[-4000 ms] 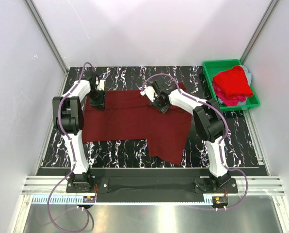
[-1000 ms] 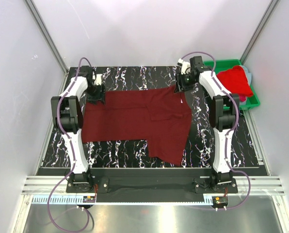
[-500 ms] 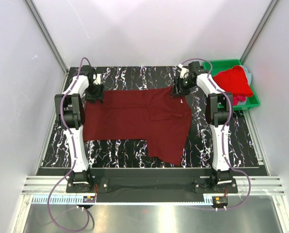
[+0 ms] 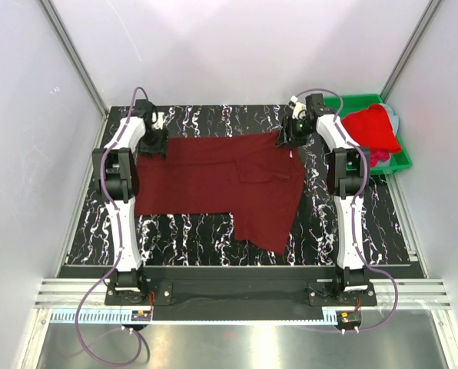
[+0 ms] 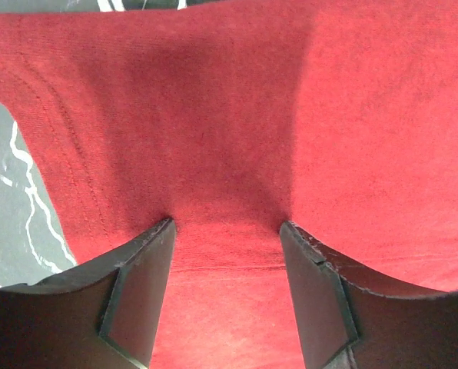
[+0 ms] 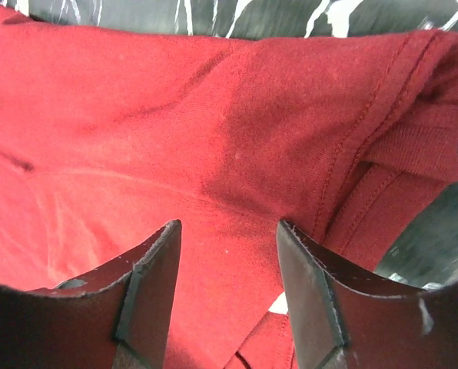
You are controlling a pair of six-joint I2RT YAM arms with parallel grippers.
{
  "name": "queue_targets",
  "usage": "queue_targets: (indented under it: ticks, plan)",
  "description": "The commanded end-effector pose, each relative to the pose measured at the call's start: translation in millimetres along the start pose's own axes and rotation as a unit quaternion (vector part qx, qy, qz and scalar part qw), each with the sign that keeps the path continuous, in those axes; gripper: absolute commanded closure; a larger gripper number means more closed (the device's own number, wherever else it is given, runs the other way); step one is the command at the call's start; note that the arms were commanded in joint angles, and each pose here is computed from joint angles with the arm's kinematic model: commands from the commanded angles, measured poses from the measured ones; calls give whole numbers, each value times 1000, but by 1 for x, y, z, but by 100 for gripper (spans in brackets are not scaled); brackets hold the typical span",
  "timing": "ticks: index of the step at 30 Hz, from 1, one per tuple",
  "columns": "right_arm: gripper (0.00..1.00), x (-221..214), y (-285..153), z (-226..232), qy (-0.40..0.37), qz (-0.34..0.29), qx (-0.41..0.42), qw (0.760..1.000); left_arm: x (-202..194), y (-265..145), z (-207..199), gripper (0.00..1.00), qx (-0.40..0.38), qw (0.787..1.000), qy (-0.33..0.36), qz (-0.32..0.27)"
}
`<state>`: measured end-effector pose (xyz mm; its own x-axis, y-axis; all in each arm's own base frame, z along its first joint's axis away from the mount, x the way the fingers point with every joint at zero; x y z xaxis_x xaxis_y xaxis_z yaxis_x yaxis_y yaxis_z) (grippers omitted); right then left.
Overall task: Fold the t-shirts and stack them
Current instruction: Fold the tshirt
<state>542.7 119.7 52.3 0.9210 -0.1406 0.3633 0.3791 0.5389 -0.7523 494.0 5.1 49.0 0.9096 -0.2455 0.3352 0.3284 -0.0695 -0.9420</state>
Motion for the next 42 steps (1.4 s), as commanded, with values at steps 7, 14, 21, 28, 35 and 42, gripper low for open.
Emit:
queue_targets:
  ticks: [7,14,21,28,35,42]
  plan:
    - [37,33,-5,-18,-10,-48,-39,998,15,24,-20,32,-1,1000,18,-8]
    - [36,37,-9,-16,-30,-58,-44,997,25,14,-17,25,23,999,28,-20]
    - [31,63,-85,60,-134,-121,-20,983,48,-81,-19,14,28,994,26,-104]
    - [28,22,-160,127,-266,-150,-1,952,25,-197,-41,13,13,979,63,-192]
    - [35,-124,-190,140,-429,-11,16,903,-79,-193,-51,22,8,993,61,-98]
    - [39,-247,-194,109,-474,95,32,875,-134,-175,-47,30,18,996,-17,-82]
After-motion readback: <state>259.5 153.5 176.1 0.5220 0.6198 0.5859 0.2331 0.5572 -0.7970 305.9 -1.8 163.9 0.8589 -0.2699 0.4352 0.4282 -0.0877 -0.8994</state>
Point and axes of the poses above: each gripper's point midway between its finger pads, its own y axis out along the fingers, its own z axis along the line the jaws close on, x = y × z, the point moved 3 cm from there along -y, back along the fingers, and after that the axes turned 12 degrees about y, right-handed, at the moved point
